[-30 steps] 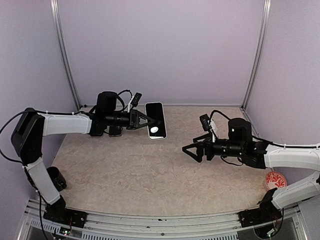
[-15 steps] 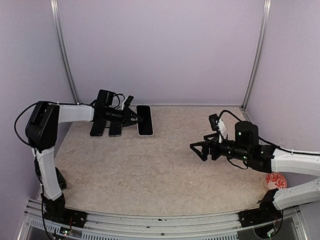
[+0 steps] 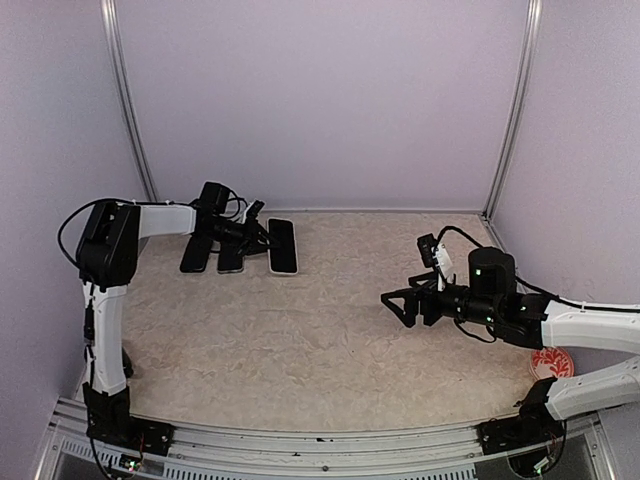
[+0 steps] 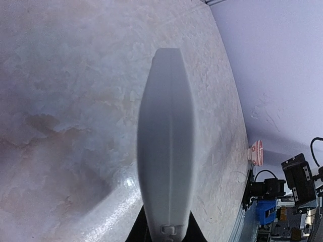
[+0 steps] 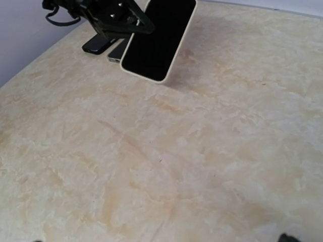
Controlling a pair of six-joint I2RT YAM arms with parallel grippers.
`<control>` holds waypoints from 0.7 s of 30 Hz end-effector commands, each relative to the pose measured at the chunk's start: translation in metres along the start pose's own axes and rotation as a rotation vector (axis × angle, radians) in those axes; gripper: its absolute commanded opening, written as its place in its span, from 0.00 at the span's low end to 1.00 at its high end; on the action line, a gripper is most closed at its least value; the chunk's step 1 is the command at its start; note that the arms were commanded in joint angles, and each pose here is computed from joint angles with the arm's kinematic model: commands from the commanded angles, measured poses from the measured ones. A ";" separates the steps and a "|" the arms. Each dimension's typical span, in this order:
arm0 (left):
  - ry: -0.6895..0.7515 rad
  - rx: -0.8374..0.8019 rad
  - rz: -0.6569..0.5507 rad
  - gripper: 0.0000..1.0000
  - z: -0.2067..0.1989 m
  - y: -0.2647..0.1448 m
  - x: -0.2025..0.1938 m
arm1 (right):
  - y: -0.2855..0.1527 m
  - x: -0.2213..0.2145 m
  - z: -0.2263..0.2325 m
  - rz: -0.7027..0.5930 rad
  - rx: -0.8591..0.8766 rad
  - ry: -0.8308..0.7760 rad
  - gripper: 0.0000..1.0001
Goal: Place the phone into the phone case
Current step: Place the phone with the phone case at the corner of the board.
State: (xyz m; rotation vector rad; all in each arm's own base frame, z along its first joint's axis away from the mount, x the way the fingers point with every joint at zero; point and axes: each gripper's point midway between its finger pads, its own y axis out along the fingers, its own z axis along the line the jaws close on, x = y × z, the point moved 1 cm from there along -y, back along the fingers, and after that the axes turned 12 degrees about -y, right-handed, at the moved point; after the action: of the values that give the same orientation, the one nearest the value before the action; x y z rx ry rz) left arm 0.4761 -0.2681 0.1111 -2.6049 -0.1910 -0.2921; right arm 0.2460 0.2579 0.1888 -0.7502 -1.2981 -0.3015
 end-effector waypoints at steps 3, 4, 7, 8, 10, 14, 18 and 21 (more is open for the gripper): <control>0.007 -0.038 -0.008 0.05 0.004 -0.014 0.026 | -0.003 -0.004 0.002 -0.003 0.004 0.003 1.00; 0.001 -0.042 0.001 0.06 0.007 -0.013 0.027 | -0.003 -0.004 0.002 -0.004 0.007 0.006 1.00; 0.012 -0.042 0.019 0.06 0.006 -0.010 0.033 | -0.002 -0.006 0.004 -0.002 0.016 0.015 0.99; 0.016 -0.038 0.023 0.07 0.007 -0.010 0.035 | -0.002 -0.007 0.004 0.001 0.019 0.020 1.00; 0.006 -0.027 0.024 0.07 0.013 -0.011 0.039 | -0.002 -0.008 0.004 0.001 0.024 0.025 1.00; -0.030 -0.015 0.019 0.07 0.032 -0.015 0.046 | -0.002 -0.008 0.004 0.003 0.024 0.029 1.00; -0.056 -0.003 0.034 0.07 0.047 -0.014 0.042 | -0.003 -0.008 0.004 0.003 0.018 0.027 1.00; -0.068 0.006 0.043 0.08 0.056 -0.013 0.041 | -0.003 -0.009 0.004 0.006 0.018 0.028 0.99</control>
State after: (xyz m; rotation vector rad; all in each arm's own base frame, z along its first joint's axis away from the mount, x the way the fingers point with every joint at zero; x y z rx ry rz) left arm 0.5203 -0.2294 0.0785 -2.5799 -0.1894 -0.1703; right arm 0.2413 0.2564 0.1791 -0.7476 -1.2701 -0.2847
